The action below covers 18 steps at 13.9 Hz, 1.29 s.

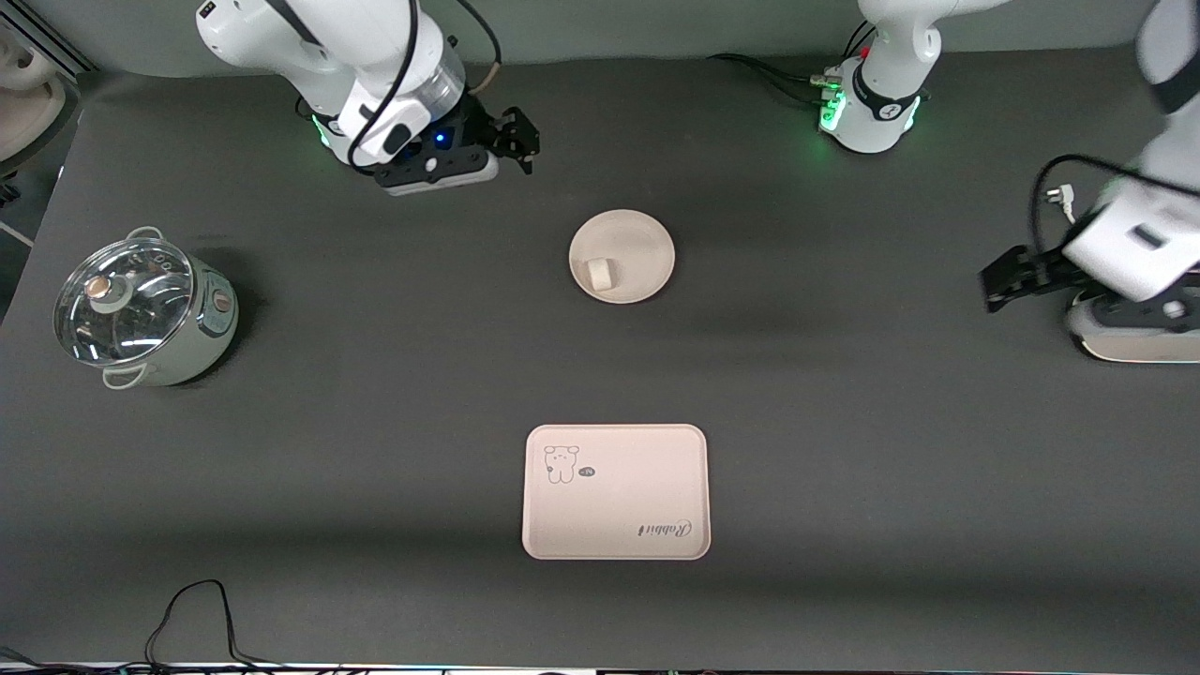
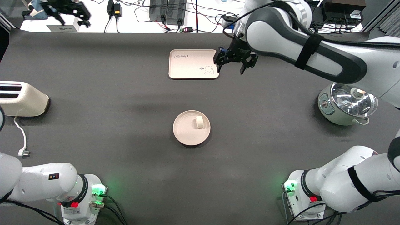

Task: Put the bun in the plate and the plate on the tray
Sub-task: 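Raise the left gripper and withdraw it toward its base, then move the right gripper to the plate rim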

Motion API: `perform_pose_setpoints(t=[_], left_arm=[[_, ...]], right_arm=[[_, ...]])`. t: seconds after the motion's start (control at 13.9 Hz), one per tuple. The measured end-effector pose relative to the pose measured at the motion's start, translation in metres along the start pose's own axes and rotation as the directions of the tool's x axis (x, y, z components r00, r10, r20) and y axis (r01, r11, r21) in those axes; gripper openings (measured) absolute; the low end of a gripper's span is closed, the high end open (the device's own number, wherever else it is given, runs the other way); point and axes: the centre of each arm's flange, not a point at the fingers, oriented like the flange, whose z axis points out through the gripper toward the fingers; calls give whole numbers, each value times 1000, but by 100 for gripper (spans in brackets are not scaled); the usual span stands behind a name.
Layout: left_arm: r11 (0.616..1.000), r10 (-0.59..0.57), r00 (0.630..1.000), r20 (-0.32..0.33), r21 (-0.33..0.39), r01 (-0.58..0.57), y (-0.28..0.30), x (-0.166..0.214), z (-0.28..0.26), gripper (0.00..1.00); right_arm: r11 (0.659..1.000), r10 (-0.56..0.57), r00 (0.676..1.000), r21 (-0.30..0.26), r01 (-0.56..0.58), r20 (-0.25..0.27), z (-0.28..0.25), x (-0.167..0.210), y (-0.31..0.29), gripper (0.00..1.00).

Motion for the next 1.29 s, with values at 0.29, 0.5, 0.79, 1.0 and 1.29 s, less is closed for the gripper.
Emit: perform_pose_setpoints(t=[0.29, 0.5, 0.79, 1.0, 1.29], left_arm=[[999, 45, 999, 12, 1, -45, -22, -24, -2, 100], [998, 55, 998, 19, 1, -55, -16, -26, 1, 100], [999, 52, 998, 26, 0, -52, -17, -26, 5, 100], [999, 52, 998, 22, -1, -52, -17, -25, 4, 100], [999, 50, 998, 24, -1, -50, -18, -25, 5, 100]], right_arm=[[1000, 11, 1000, 7, -11, -3, 25, -35, -31, 100], [999, 32, 999, 10, -32, -12, 50, -29, -21, 100], [998, 51, 997, 29, -49, -59, 123, -32, -3, 100], [998, 59, 995, 27, -57, -85, 177, -34, 10, 100], [998, 63, 986, 35, -58, -154, 262, -35, 27, 100]])
